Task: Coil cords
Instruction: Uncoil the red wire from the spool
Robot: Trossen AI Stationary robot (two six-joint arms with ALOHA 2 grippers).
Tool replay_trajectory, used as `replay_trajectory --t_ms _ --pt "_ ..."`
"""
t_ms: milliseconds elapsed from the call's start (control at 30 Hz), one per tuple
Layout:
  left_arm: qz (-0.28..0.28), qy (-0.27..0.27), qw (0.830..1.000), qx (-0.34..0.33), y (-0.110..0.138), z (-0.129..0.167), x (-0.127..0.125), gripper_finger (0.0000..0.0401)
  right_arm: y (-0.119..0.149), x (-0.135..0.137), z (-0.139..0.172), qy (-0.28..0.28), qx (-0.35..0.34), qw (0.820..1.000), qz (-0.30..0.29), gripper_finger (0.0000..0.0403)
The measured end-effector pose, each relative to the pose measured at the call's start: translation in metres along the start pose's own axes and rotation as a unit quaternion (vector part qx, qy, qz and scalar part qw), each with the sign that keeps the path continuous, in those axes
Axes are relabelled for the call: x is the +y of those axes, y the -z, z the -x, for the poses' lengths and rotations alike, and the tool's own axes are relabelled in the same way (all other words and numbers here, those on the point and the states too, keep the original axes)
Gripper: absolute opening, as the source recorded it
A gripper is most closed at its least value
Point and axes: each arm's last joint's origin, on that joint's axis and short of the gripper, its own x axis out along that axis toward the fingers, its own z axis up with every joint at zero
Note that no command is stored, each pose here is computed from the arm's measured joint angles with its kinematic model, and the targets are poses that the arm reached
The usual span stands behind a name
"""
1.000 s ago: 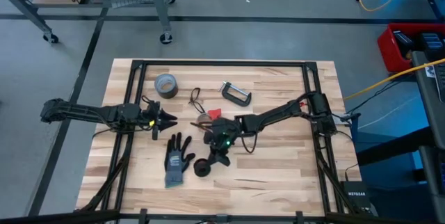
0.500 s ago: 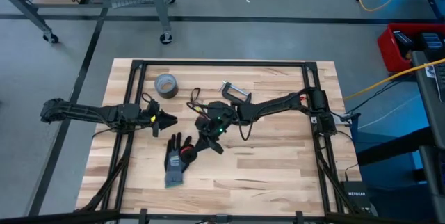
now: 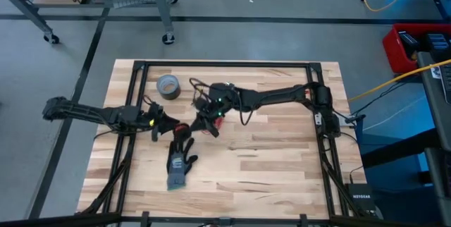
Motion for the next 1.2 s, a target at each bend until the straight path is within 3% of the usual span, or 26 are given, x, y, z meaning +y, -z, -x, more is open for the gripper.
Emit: replay_trajectory --t_ms 267,567,700,933,1200 --pt "-0.065 -0.032 0.997 -0.018 0.000 0.000 0.001 0.0123 -0.015 -0.030 0.026 0.080 -0.031 0.996 -0.006 0.0000" --pt "-0.097 -0.060 0.993 -0.034 -0.001 0.001 0.002 0.0123 -0.010 -0.039 0.031 0.130 -0.012 0.991 -0.005 0.0000" --pt "-0.122 -0.084 0.988 -0.051 -0.003 0.001 0.003 0.0123 -0.008 -0.040 0.031 0.136 -0.002 0.991 0.000 0.0000" --pt "-0.152 -0.071 0.983 -0.080 -0.008 0.001 -0.001 0.0123 -0.009 -0.039 0.031 0.134 -0.004 0.991 0.004 0.0000" --pt "-0.154 -0.078 0.981 -0.087 -0.009 0.001 -0.001 0.0123 -0.010 -0.038 0.031 0.119 -0.001 0.993 0.004 0.0000"
